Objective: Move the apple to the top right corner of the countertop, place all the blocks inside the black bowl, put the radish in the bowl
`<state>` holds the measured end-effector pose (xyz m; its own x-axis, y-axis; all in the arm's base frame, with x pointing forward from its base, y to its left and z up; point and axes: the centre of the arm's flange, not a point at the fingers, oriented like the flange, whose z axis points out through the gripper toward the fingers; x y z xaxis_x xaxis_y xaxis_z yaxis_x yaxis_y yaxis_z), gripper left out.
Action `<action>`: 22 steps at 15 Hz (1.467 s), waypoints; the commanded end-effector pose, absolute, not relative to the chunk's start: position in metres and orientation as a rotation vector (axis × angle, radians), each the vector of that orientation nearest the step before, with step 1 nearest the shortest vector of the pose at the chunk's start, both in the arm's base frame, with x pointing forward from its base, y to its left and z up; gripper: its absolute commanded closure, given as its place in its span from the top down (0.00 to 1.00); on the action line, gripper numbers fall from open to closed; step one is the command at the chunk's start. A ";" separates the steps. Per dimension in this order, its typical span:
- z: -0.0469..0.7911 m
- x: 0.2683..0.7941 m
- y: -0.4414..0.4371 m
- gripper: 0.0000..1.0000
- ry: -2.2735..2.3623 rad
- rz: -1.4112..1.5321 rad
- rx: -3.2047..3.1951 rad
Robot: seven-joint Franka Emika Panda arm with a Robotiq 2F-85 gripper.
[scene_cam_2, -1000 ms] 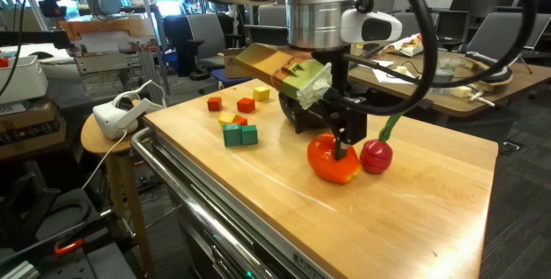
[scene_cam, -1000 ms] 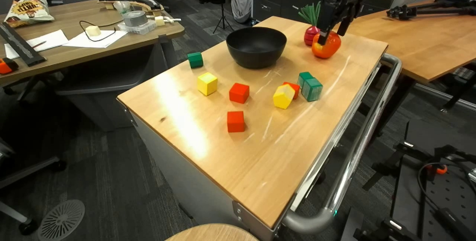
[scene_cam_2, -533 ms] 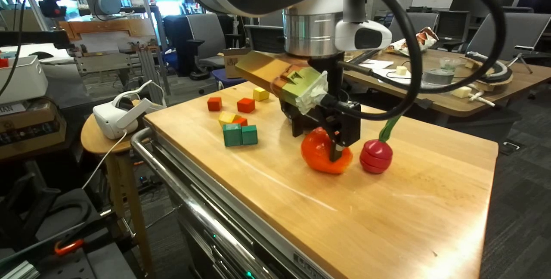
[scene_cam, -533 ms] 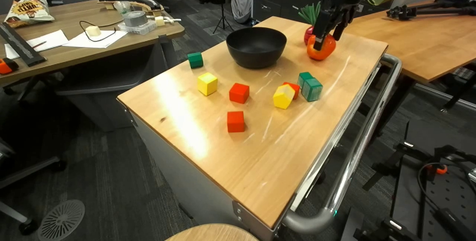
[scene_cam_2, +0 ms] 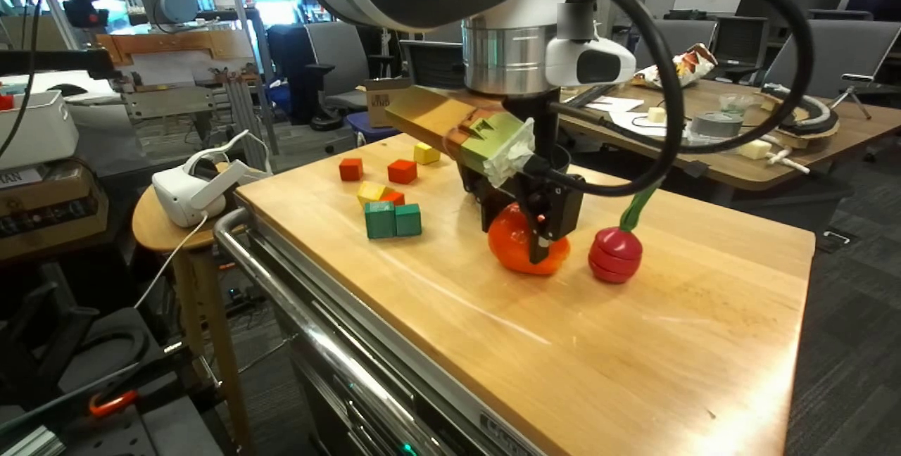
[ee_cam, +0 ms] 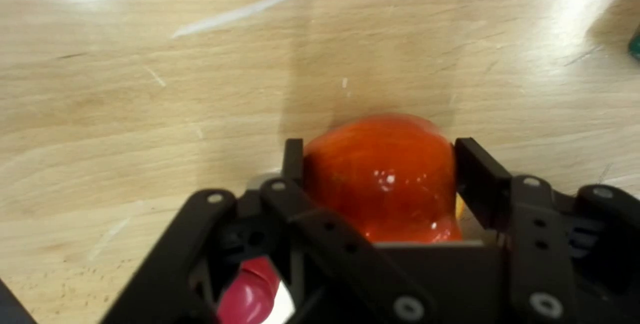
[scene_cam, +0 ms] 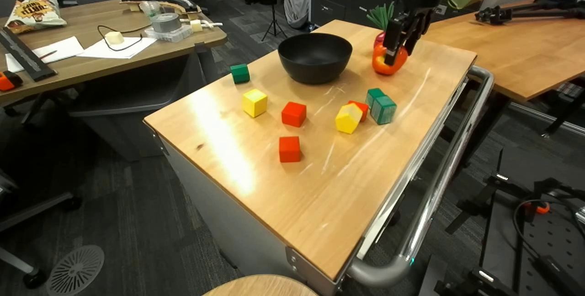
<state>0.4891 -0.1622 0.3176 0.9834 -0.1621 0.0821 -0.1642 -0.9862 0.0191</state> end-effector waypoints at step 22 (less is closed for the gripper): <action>0.443 0.637 -0.213 0.48 -0.033 0.399 2.907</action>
